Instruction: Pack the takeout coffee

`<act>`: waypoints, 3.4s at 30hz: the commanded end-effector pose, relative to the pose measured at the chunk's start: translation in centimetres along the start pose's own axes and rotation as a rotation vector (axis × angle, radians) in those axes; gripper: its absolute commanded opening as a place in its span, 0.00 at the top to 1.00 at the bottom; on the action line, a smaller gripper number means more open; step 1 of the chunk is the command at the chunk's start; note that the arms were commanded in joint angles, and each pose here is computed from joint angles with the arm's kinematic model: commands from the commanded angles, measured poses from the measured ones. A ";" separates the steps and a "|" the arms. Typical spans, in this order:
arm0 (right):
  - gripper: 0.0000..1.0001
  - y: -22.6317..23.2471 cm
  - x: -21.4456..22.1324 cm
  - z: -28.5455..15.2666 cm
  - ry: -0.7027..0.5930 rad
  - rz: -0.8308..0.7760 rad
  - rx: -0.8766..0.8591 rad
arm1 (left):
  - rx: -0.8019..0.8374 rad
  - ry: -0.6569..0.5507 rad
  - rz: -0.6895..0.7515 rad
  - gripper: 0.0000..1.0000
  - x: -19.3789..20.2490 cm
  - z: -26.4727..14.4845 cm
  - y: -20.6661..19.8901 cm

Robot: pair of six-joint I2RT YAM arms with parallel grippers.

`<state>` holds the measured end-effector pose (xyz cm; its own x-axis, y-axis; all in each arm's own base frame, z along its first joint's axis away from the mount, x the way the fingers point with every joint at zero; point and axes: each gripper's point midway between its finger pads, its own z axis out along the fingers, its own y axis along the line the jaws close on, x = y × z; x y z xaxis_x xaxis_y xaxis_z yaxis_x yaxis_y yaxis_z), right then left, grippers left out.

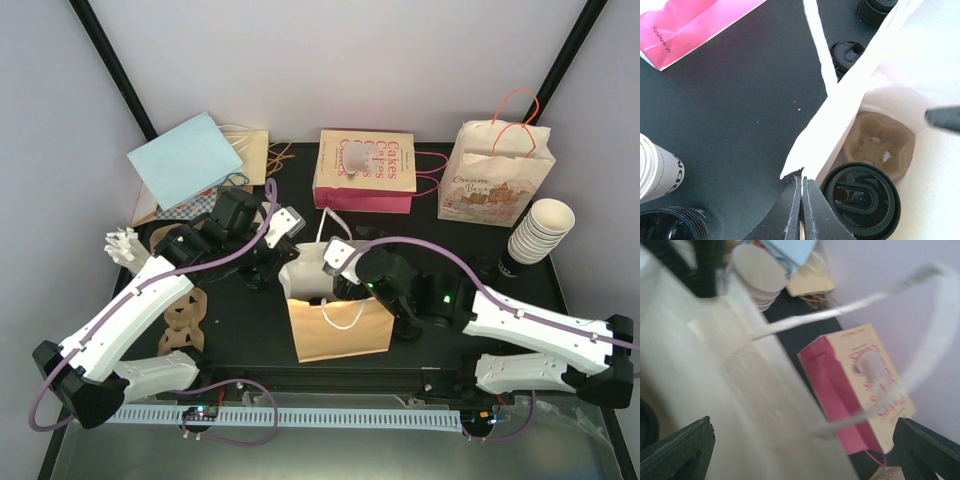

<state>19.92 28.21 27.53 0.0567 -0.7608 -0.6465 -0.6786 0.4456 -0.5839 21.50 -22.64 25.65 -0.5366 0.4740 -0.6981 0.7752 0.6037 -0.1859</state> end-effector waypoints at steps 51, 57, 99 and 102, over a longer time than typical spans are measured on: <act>0.01 -18.5 8.8 -7.5 0.270 0.821 0.574 | -0.211 -0.265 -0.123 0.99 -6.1 -2.8 3.2; 0.01 -17.9 10.0 -7.6 0.285 0.838 0.565 | -0.247 -0.262 -0.161 0.98 -7.3 -1.1 4.6; 0.00 -8.3 17.4 -5.0 0.426 1.096 0.339 | -0.232 -0.355 -0.233 0.36 -14.2 0.1 9.7; 0.00 -7.5 18.0 -4.9 0.441 1.128 0.331 | -0.226 -0.383 -0.227 0.20 -14.7 -1.8 8.9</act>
<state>22.84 8.76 23.06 -0.7222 -0.0225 -0.6914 -0.0103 0.9997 -0.0217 37.10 -23.56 29.38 -0.5856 0.1253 -0.8008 0.4958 0.8370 -0.2316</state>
